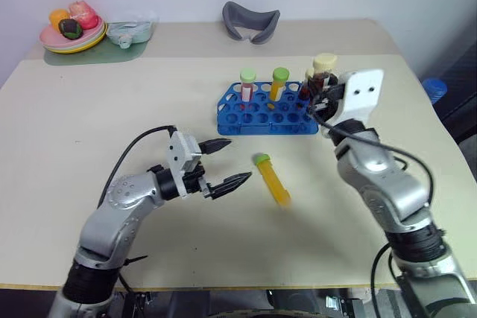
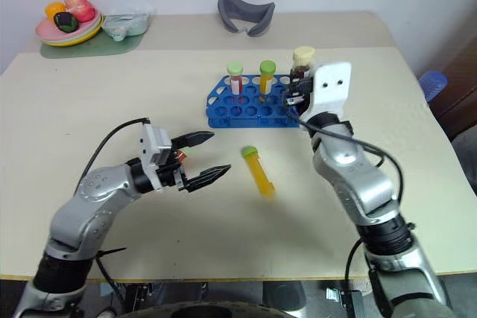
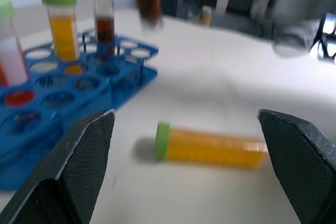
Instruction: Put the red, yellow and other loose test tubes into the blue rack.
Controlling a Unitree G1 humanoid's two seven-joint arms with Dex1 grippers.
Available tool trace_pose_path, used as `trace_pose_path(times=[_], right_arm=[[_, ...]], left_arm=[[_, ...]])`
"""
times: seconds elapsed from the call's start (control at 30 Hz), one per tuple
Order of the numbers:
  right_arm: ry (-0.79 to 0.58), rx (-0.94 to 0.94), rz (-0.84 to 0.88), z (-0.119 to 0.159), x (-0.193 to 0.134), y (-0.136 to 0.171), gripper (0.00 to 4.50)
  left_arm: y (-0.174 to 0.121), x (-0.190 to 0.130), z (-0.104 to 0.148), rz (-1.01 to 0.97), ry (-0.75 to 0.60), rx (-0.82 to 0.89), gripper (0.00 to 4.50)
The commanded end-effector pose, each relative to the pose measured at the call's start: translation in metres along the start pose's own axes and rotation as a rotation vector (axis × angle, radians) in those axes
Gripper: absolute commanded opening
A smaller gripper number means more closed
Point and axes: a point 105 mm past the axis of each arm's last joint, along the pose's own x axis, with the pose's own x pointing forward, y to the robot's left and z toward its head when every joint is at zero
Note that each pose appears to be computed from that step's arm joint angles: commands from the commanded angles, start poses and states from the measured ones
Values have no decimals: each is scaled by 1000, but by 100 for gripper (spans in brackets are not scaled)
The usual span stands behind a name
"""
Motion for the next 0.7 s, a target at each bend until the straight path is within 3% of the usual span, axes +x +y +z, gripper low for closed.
trace_pose_path(times=[0.03,0.4,0.7], right_arm=[[-113,-12,-53,4,1,-9,114],[-123,56,-79,-25,10,-9,114],[-108,68,-104,-38,13,-13,114]], left_arm=[[-8,8,10,-13,-58,-2,450],[-9,9,25,-16,-72,-20,450],[-9,6,19,-24,-54,-24,450]])
